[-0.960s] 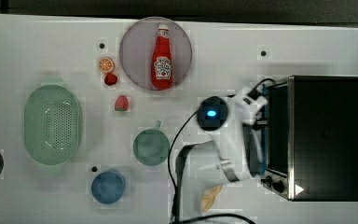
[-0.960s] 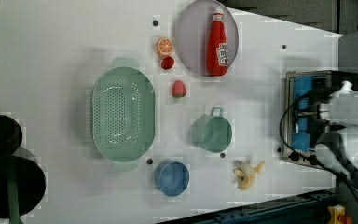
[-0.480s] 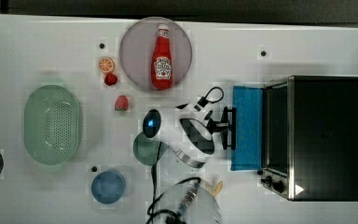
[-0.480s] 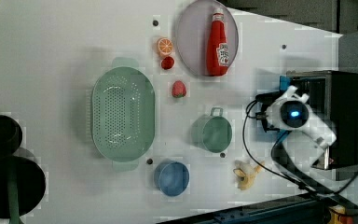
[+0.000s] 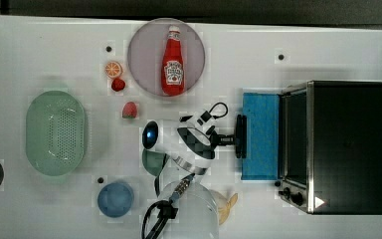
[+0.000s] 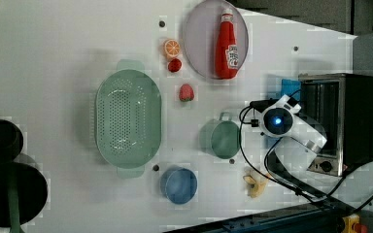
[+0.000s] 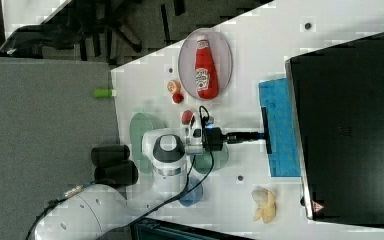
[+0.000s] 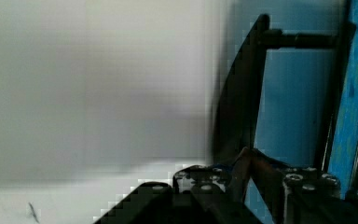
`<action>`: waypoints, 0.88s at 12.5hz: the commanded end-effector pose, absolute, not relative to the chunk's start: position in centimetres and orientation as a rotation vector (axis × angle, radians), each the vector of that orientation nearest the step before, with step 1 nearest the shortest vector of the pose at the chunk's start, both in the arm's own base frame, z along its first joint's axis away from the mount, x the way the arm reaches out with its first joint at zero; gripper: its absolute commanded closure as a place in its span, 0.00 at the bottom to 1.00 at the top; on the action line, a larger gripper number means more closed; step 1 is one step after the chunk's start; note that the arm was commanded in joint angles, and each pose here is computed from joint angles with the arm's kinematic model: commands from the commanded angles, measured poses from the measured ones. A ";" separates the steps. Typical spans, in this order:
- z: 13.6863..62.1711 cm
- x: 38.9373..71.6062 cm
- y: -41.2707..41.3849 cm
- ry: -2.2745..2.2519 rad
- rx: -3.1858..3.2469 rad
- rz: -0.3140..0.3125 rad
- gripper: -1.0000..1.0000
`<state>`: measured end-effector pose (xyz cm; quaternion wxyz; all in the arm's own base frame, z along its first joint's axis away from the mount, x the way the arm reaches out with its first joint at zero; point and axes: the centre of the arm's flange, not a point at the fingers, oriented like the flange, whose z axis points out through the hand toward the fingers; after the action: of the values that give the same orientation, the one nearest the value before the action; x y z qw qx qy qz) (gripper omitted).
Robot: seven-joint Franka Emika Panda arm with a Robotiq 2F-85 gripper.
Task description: Flap open oven.
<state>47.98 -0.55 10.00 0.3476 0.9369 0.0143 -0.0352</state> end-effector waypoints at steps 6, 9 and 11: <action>26.5 54.2 0.9 -0.883 2.678 0.152 0.82; 33.6 53.6 -0.3 -1.139 2.693 0.146 0.82; 39.0 52.5 -0.7 -1.261 2.709 0.153 0.82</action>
<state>52.53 -0.01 38.25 0.0859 0.9202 -0.3777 0.0573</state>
